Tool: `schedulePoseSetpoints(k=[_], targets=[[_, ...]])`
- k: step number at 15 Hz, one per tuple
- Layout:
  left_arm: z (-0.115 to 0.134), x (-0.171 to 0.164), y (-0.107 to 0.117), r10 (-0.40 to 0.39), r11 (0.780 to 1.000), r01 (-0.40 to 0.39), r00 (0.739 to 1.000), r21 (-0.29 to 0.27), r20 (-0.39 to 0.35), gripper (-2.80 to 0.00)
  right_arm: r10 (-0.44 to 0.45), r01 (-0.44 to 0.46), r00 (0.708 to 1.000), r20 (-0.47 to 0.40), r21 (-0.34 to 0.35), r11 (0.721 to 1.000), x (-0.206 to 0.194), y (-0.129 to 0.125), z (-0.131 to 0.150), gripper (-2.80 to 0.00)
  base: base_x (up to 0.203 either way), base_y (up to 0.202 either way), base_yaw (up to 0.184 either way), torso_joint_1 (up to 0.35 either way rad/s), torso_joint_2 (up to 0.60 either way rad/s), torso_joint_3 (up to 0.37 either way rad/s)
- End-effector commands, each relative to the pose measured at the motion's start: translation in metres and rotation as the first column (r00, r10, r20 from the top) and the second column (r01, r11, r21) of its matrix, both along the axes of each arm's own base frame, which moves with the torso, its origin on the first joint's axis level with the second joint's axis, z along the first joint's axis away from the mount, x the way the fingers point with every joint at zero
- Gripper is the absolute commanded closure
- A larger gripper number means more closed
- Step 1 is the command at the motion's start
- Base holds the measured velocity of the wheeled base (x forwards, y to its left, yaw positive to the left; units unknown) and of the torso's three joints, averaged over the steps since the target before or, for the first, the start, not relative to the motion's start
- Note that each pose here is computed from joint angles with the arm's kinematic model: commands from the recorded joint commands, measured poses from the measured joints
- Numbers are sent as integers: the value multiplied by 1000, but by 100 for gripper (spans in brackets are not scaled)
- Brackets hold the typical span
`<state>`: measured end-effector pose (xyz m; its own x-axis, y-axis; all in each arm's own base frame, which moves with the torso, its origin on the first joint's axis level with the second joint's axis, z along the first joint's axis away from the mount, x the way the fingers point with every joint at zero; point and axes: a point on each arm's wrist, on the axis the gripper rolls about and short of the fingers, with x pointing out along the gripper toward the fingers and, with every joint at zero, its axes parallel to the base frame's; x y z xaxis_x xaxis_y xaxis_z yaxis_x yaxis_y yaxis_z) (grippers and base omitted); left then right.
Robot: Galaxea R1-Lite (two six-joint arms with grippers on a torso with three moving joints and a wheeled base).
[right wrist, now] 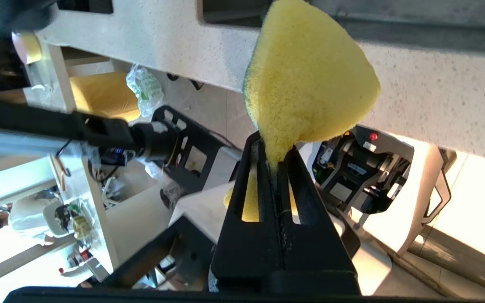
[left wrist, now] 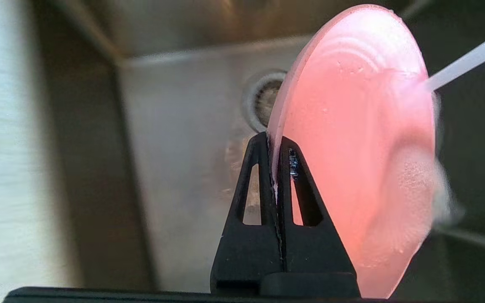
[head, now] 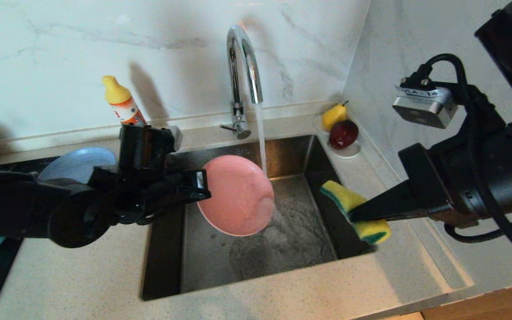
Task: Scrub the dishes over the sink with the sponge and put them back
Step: Rinse the plate
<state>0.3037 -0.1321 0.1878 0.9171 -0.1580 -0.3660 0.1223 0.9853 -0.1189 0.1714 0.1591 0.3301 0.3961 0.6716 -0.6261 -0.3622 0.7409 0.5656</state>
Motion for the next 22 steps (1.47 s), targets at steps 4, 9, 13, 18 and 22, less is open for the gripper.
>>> schedulePoseSetpoints(k=[4, 9, 13, 18, 22], targets=[[38, -52, 44, 42, 998, -47, 992, 38, 122, 0, -19, 18, 999, -37, -24, 1000, 10, 4, -13, 0, 0, 0, 0, 0, 0, 0], [38, -76, 59, 37, 993, -52, 989, 102, 144, 0, -28, 27, 998, -52, -35, 999, 11, 3, -18, 0, 0, 0, 0, 0, 0, 0], [42, -77, 68, 38, 983, -77, 975, 170, 221, 0, -31, 29, 998, -46, -29, 999, 9, 0, -16, 0, 0, 0, 0, 0, 0, 0], [45, -82, 72, 16, 969, -91, 951, 230, 307, 0, -29, 27, 998, -54, -36, 999, 10, 1, -19, 0, 0, 0, 0, 0, 0, 0], [46, -100, 77, 17, 973, -92, 944, 213, 329, 0, -29, 27, 998, -52, -35, 999, 10, 1, -18, 0, 0, 0, 0, 0, 0, 0]])
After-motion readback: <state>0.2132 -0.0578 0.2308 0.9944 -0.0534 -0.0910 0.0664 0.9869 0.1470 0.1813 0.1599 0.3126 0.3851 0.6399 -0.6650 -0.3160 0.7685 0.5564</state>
